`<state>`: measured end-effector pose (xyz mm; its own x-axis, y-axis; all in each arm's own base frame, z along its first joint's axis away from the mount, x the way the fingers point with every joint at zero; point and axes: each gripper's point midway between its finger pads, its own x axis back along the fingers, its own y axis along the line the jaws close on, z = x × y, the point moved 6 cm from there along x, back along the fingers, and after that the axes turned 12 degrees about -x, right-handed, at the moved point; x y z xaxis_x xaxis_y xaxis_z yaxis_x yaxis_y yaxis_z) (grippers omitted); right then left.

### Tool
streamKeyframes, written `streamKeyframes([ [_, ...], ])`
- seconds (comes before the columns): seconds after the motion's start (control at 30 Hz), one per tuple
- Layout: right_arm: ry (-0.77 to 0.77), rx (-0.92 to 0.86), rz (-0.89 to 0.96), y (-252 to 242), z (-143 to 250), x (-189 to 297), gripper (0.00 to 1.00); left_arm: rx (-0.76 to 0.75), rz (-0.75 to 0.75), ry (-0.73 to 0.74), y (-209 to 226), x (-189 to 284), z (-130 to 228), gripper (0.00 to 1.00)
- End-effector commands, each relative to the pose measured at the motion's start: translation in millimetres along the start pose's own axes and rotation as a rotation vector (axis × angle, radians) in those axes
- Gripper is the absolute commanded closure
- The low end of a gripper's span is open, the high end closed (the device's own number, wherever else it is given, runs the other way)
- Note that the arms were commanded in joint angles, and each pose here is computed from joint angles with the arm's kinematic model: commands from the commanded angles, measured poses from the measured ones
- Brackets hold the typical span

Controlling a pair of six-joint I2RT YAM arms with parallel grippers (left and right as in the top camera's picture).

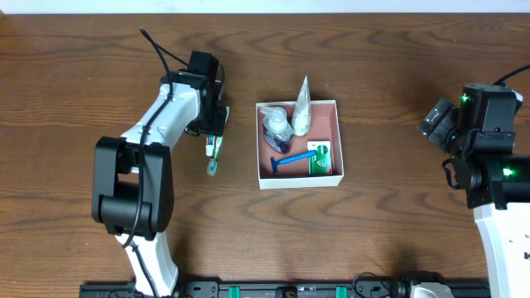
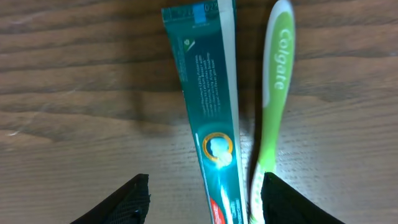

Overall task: Pack container
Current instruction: 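Grasp the Colgate toothpaste tube with the left gripper, then move the toothpaste tube over the box and drop it in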

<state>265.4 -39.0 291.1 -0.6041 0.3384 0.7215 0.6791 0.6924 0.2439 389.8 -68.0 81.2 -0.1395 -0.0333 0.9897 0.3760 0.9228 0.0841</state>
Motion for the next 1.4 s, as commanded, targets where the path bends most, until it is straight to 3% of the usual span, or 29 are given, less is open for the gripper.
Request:
streamKeyframes([
  [0.0,-0.017,-0.003,0.013,-2,-4,1,0.01,-0.008,0.004,0.054,2,-19,6,0.42],
  [0.2,-0.017,-0.003,0.013,-2,-4,1,0.01,-0.007,0.005,0.053,2,-24,5,0.44],
  [0.43,-0.017,-0.003,0.013,-2,-4,1,0.01,-0.008,0.008,0.067,1,-24,7,0.73],
  [0.67,-0.017,-0.003,0.013,-2,-4,1,0.01,-0.03,0.013,0.096,1,-1,16,0.9],
  [1.0,-0.017,-0.003,0.013,-2,-4,1,0.01,-0.044,-0.018,-0.123,-5,123,30,0.9],
  [1.23,-0.017,-0.003,0.013,-2,-4,1,0.01,-0.218,0.093,-0.366,-72,208,52,0.88],
  [1.37,-0.017,-0.003,0.013,-2,-4,1,0.01,-0.38,0.127,-0.442,-116,227,57,0.88],
])
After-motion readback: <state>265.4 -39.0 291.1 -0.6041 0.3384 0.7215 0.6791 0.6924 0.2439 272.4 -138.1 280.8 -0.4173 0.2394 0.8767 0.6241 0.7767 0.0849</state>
